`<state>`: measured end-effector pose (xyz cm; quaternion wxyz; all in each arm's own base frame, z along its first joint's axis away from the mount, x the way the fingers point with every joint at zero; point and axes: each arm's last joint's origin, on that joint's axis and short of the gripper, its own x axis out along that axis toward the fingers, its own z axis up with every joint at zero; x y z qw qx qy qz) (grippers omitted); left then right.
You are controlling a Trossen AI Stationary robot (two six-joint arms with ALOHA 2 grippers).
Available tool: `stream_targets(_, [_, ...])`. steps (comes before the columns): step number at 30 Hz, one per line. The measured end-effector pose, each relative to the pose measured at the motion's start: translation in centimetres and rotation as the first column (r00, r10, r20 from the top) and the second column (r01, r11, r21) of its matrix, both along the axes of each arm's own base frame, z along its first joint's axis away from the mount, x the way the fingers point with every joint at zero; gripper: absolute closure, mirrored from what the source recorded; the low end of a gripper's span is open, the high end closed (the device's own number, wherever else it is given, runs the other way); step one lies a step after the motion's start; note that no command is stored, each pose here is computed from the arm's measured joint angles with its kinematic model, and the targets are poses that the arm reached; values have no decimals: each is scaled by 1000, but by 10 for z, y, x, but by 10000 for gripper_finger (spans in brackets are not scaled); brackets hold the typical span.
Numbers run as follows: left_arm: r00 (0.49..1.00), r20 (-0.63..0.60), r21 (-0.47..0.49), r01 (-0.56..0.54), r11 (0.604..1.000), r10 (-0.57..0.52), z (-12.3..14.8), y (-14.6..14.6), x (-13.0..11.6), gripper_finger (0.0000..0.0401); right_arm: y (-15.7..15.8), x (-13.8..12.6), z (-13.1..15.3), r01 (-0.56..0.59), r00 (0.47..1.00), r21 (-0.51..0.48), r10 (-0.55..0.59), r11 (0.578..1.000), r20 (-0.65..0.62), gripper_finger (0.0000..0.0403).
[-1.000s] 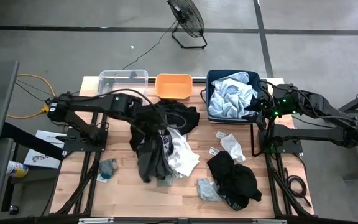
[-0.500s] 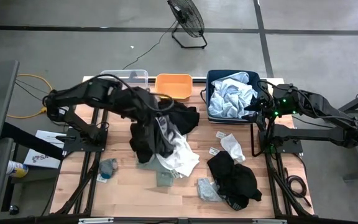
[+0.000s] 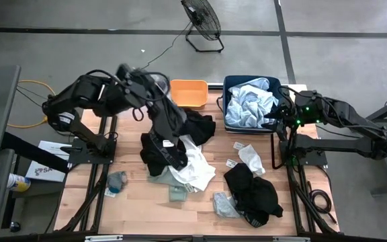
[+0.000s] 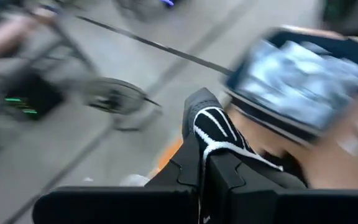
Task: Pick & Place Cloths
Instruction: Put the gray underwear into the transparent bin
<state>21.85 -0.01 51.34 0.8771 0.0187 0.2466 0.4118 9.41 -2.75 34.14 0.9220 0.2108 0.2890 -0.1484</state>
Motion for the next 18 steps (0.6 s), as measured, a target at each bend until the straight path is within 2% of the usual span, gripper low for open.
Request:
stream_targets(3, [992,42,85,-119,989,116,5,3,-5,401,0,0,0,8,1000,2,-8,1000,0,181])
stream_targets(8, [959,93,188,-281,941,267,12,12,-11,401,-1,0,0,31,1000,6,-31,1000,0,181])
stream_targets(18, [872,63,178,-488,854,485,11,65,-24,401,-1,1,1,40,999,14,-40,999,13,181])
